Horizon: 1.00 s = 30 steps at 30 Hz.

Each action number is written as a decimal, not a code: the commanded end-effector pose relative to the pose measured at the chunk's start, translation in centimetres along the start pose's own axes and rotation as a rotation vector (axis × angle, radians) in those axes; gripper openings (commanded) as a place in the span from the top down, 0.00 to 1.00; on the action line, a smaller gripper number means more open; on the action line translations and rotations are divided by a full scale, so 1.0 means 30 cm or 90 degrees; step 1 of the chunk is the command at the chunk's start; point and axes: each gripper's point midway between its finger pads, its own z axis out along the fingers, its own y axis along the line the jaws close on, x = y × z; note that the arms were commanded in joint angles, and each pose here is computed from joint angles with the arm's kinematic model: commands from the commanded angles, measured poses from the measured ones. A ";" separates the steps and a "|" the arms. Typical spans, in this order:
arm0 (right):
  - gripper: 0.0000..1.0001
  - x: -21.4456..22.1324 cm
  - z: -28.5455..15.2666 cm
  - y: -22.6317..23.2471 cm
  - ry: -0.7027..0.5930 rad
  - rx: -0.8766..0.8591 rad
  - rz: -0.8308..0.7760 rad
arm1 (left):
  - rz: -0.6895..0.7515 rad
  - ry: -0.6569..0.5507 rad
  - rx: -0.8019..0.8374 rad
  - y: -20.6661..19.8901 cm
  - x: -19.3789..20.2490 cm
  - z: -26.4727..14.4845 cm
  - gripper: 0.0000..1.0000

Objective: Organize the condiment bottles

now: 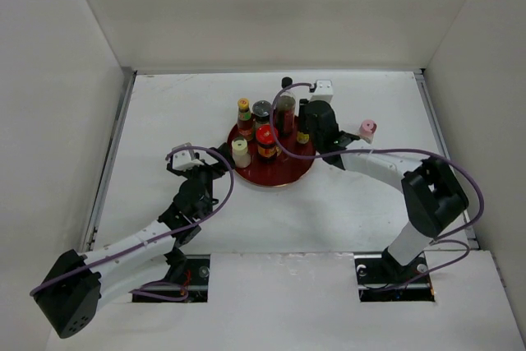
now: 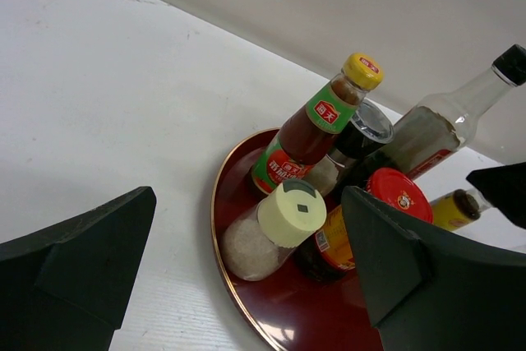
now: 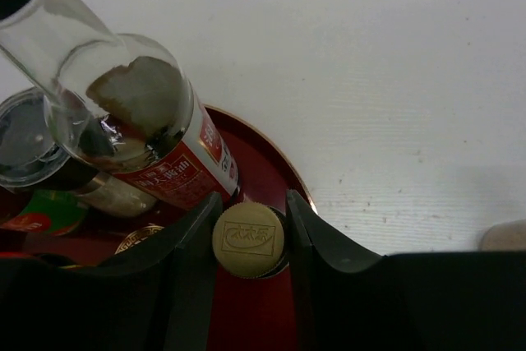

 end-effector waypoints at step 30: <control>0.02 -0.035 -0.112 -0.640 -0.022 0.308 0.109 | -0.033 -0.021 0.011 -0.019 -0.033 0.003 0.00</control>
